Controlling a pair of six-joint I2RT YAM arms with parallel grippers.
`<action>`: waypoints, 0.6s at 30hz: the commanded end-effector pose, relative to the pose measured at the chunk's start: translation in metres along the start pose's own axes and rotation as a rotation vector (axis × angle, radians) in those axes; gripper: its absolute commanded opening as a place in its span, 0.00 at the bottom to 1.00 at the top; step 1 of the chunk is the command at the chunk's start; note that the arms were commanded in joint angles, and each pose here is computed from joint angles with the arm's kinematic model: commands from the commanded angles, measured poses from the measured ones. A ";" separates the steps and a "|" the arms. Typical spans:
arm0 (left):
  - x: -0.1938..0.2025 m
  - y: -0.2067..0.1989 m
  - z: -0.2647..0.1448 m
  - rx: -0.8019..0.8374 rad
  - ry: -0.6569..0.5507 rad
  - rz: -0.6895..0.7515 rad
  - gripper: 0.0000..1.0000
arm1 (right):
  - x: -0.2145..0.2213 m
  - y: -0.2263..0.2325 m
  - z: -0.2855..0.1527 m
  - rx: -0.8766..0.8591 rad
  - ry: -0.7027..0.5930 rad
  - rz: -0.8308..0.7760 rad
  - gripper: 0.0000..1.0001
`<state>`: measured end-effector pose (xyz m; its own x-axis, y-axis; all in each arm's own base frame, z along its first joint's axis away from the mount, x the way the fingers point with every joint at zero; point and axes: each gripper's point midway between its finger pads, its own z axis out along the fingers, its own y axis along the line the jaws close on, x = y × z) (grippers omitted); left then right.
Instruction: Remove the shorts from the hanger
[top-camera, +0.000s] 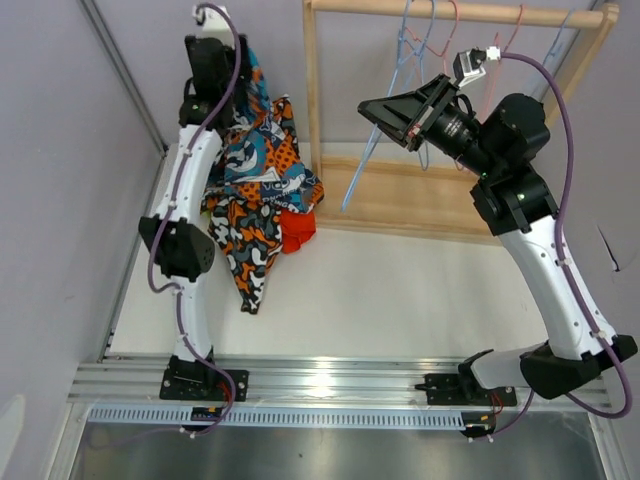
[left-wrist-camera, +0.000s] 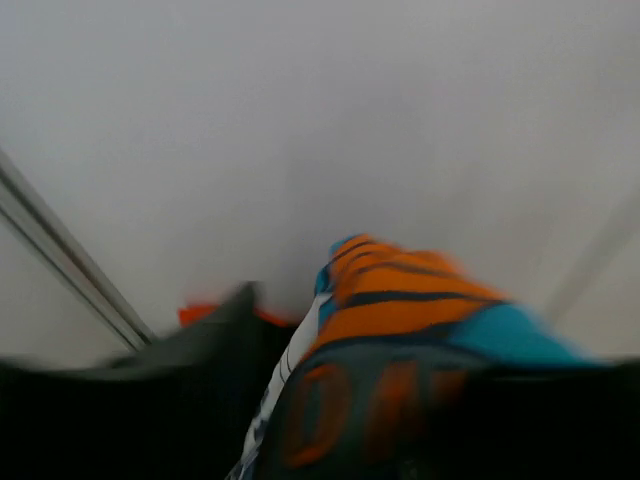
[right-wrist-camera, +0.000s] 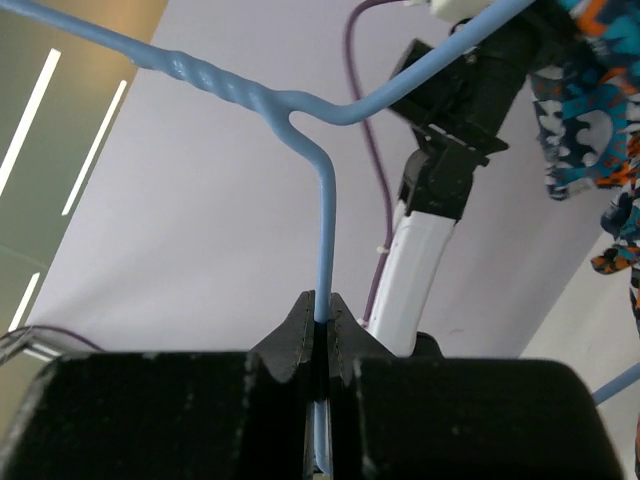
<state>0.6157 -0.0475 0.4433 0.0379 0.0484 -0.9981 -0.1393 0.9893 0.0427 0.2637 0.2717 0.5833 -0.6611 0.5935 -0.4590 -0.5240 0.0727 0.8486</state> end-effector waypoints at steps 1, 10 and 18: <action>0.042 -0.014 0.020 0.029 0.047 -0.022 0.99 | -0.009 -0.002 0.001 -0.083 0.044 -0.001 0.00; 0.008 0.006 -0.077 0.008 0.078 -0.104 0.99 | -0.017 -0.032 0.034 -0.112 0.111 0.035 0.00; -0.008 -0.002 -0.225 0.110 -0.003 -0.084 0.99 | -0.042 -0.070 0.063 -0.125 0.105 0.091 0.00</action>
<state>0.4289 -0.0826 0.4288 -0.0288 -0.0099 -0.9995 -0.0321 0.9994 -0.0090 0.3616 0.2990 0.5275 -0.7828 0.5047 -0.3641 -0.4273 -0.0105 0.9040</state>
